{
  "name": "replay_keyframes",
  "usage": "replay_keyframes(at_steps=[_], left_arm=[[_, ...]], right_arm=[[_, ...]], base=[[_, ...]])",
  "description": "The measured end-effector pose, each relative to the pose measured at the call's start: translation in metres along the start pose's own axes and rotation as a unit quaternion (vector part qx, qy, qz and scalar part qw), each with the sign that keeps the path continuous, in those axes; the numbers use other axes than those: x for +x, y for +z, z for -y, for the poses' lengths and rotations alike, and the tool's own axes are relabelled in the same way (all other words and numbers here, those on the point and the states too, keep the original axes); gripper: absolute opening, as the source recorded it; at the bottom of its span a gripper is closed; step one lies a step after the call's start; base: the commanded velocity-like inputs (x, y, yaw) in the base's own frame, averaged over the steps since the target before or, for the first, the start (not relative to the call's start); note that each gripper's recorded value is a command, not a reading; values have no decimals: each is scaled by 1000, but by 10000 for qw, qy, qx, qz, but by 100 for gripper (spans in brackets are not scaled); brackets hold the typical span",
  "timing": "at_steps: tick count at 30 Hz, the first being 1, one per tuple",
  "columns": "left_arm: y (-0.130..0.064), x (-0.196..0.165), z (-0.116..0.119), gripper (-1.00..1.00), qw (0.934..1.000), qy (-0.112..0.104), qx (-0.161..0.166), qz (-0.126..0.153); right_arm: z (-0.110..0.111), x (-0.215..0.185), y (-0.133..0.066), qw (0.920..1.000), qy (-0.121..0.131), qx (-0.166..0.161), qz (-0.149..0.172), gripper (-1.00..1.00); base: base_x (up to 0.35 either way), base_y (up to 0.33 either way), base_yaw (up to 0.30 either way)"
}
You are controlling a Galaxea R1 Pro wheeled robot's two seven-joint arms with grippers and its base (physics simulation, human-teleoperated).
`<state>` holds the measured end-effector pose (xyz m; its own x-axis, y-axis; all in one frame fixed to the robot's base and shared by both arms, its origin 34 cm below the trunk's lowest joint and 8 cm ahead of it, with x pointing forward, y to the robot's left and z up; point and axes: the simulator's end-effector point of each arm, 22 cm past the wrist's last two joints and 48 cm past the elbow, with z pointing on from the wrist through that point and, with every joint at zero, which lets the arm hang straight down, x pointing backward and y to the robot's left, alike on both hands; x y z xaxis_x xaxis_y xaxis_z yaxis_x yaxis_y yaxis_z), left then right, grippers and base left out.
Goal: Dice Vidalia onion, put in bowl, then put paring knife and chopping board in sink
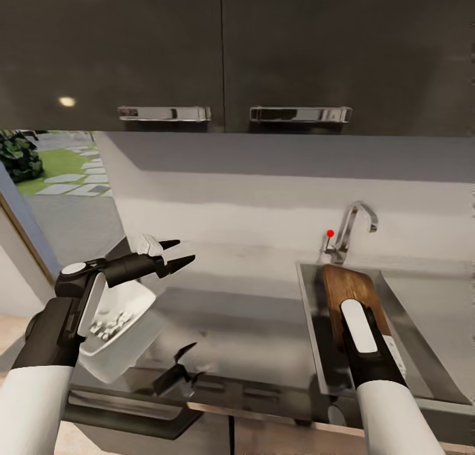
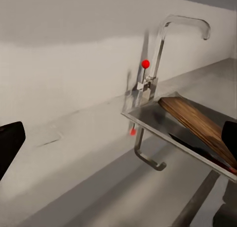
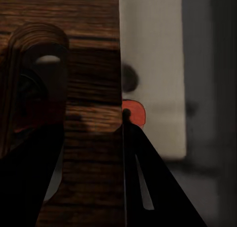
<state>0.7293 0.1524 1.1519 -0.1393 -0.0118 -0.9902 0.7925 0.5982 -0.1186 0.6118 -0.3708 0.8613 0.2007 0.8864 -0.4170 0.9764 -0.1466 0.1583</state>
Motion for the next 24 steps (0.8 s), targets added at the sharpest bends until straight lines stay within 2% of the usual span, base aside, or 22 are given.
replay_keyframes(at_steps=[24], left_arm=[[3, 10, -4, 100, 10000, -72, -2, -54]], right_arm=[[3, 3, 8, 10000, -43, 84, 11, -100]], base=[[0, 0, -9]])
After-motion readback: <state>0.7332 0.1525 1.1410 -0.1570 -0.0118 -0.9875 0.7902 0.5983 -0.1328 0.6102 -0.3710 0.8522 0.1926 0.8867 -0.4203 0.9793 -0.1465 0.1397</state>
